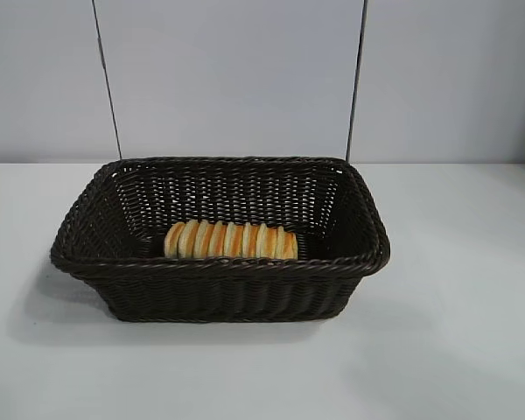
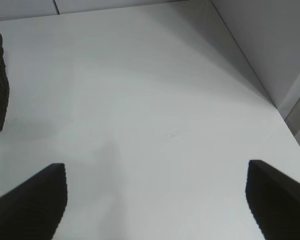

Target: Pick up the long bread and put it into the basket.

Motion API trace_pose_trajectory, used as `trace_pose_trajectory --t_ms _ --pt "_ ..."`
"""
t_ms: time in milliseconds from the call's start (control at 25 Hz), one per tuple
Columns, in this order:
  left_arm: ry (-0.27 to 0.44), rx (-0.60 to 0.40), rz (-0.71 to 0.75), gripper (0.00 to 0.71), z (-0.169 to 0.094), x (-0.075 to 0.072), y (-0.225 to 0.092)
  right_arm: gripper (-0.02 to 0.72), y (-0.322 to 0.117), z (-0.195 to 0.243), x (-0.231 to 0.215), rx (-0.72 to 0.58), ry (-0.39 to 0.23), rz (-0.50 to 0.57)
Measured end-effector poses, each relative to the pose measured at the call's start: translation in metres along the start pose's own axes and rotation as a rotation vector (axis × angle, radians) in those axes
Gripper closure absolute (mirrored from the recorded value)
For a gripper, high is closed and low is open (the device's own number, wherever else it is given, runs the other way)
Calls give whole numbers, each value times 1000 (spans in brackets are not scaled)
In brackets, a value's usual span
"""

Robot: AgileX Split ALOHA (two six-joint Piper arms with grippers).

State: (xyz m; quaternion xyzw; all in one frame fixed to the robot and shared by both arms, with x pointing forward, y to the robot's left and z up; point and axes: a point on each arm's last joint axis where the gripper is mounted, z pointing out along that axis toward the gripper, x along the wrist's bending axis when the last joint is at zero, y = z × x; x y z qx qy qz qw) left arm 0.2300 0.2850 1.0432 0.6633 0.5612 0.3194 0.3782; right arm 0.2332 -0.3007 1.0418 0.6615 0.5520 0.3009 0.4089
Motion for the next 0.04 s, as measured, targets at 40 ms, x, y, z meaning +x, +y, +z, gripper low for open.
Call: trace_pose_trajectory --t_ms 40 --pt "0 0 0 23 0 0 0 8 0 0 0 0 0 0"
